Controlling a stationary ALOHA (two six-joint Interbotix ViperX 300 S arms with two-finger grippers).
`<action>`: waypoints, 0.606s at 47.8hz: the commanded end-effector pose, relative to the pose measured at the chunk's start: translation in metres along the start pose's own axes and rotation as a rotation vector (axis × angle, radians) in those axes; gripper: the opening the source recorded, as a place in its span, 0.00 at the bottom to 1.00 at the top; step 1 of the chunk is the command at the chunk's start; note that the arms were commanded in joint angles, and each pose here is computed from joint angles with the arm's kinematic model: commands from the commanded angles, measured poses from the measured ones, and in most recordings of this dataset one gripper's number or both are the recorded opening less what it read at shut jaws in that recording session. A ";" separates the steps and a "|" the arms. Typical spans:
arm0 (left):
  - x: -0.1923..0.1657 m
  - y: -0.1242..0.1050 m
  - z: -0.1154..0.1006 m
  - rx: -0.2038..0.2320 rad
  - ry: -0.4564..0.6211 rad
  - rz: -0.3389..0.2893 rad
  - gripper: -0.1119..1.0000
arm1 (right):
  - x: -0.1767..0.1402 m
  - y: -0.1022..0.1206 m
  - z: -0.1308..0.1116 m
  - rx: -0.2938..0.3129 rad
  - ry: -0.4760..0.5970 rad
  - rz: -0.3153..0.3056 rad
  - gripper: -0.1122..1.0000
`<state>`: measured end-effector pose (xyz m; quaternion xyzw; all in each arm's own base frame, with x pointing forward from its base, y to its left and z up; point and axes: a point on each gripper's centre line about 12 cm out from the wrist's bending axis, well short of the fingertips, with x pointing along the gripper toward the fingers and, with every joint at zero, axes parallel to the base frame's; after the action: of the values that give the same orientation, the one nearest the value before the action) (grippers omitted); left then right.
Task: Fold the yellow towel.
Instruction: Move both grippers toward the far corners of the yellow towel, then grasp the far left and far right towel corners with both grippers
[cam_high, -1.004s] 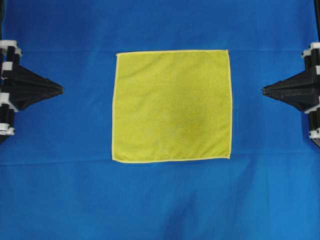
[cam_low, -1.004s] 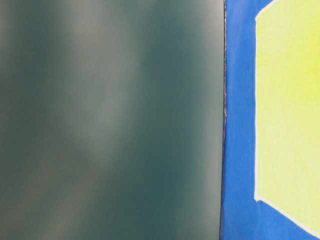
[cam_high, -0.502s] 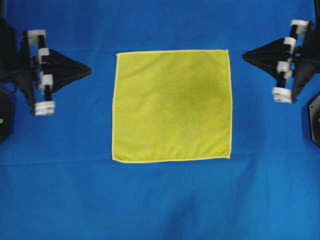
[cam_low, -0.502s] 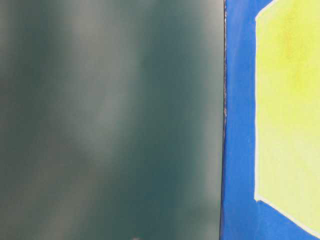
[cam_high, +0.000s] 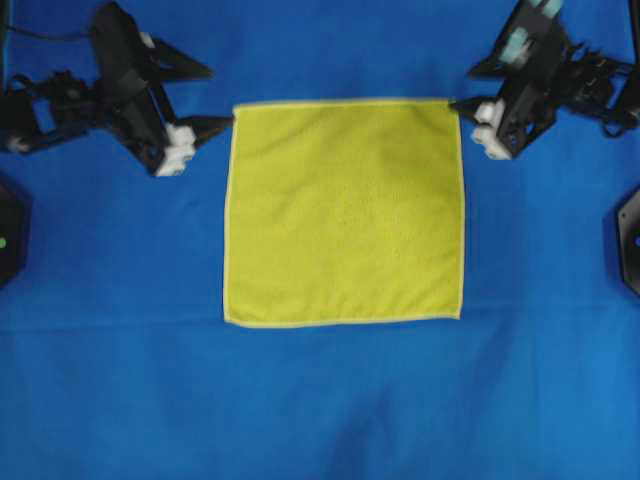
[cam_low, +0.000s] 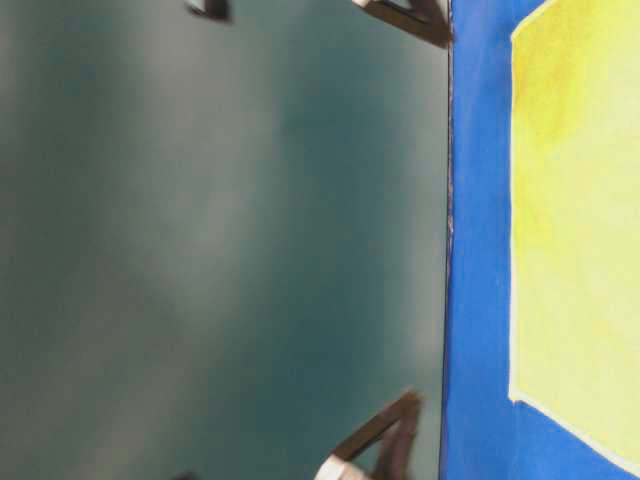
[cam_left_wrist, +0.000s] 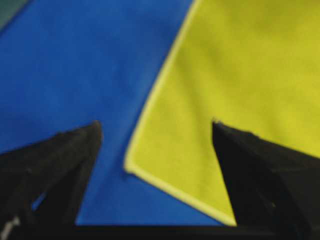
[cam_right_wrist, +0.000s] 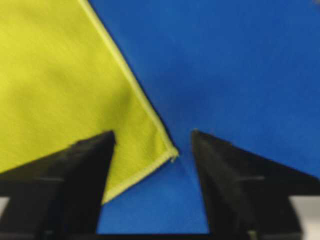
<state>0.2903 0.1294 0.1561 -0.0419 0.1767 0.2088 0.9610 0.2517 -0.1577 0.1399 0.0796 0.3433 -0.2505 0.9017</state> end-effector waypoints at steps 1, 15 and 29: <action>0.022 0.009 -0.003 -0.010 0.018 0.027 0.85 | 0.012 -0.004 0.006 -0.005 0.005 -0.009 0.63; 0.060 0.028 -0.036 -0.023 0.127 0.072 0.85 | 0.043 -0.017 -0.013 0.011 0.075 -0.031 0.62; 0.062 0.032 -0.052 -0.025 0.209 0.082 0.79 | 0.048 -0.016 -0.022 0.009 0.106 -0.027 0.57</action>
<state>0.3106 0.1717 0.0809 -0.0681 0.2762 0.2421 0.9276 0.2593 -0.1817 0.0892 0.0955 0.3968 -0.2585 0.8755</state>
